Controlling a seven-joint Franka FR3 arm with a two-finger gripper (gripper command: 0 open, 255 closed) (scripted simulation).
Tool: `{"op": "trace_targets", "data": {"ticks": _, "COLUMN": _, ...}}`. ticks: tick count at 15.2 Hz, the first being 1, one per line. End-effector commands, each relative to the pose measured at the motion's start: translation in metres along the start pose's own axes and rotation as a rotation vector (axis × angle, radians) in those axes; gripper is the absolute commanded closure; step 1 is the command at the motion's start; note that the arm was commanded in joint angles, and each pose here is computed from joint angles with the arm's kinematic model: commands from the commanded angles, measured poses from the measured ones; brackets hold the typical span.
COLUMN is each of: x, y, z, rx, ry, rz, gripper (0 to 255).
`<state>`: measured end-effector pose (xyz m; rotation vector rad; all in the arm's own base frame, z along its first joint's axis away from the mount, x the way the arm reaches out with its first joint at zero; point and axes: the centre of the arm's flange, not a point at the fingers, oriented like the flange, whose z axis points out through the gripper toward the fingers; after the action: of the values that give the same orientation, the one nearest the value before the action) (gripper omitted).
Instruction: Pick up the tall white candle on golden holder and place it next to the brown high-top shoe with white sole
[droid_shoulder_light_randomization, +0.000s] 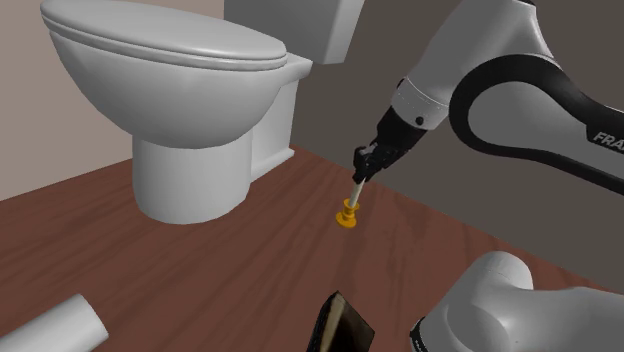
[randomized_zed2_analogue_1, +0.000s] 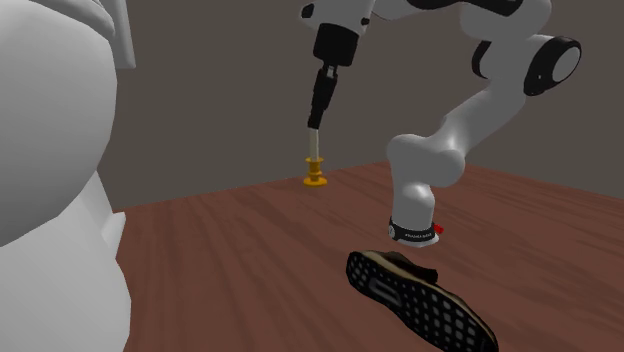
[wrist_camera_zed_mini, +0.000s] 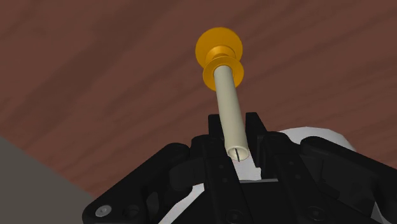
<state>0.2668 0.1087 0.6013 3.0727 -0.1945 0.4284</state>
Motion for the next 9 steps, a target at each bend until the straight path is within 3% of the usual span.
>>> {"op": "trace_targets", "data": {"ticks": 1, "x": -0.003, "y": -0.002, "z": 0.009, "rx": 0.0, "ry": 0.0, "rz": 0.001, "gripper": 255}}
{"op": "trace_targets", "data": {"ticks": 9, "x": -0.015, "y": -0.003, "z": 0.05, "rx": 0.0, "ry": 0.0, "rz": 0.001, "gripper": 255}}
